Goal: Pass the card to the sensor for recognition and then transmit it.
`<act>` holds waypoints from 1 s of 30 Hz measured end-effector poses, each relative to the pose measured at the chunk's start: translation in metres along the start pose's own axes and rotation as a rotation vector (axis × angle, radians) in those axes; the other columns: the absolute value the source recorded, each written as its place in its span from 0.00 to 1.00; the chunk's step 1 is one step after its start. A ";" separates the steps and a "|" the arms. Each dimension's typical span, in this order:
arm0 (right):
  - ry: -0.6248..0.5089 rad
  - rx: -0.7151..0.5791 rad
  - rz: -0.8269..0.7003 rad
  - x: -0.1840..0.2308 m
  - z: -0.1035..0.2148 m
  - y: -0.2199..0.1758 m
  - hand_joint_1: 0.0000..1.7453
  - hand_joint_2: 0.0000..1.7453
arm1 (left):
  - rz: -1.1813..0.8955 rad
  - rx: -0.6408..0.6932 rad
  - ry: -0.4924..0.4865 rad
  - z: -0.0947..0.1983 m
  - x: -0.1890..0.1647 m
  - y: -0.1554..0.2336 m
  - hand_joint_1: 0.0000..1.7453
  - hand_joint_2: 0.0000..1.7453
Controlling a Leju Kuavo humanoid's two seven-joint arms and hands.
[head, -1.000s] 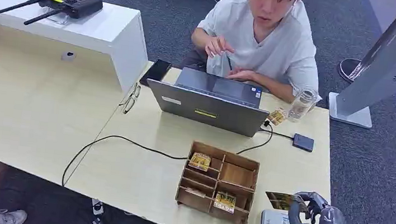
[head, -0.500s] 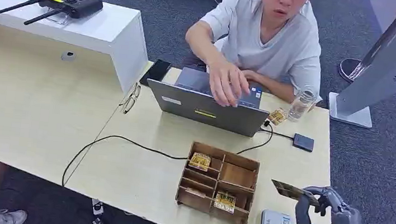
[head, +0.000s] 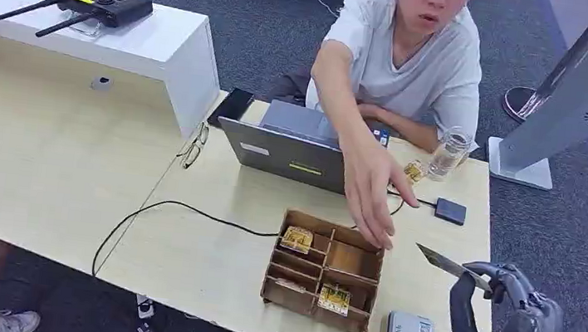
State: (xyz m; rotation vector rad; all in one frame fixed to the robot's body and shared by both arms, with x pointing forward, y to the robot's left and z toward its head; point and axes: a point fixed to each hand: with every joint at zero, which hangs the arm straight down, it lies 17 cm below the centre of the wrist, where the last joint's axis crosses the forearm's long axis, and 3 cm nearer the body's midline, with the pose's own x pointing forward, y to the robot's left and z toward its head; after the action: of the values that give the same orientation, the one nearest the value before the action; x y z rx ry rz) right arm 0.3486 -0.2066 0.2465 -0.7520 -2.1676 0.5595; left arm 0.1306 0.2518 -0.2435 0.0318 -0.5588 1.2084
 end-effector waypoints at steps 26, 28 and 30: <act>-0.112 0.079 0.076 0.028 -0.035 0.054 0.00 1.00 | -0.058 -0.020 0.011 -0.004 0.003 -0.004 0.00 0.00; -0.107 0.098 0.067 0.028 -0.035 0.060 0.00 1.00 | -0.060 -0.019 0.011 -0.004 0.004 -0.004 0.00 0.00; -0.110 0.108 0.062 0.030 -0.035 0.064 0.00 1.00 | -0.060 -0.017 0.011 -0.004 0.004 -0.003 0.00 0.00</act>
State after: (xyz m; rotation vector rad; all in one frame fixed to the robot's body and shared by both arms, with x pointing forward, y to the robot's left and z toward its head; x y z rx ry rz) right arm 0.3811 -0.1352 0.2453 -0.7468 -2.2003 0.7598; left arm 0.1362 0.2552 -0.2447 0.0275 -0.5551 1.1444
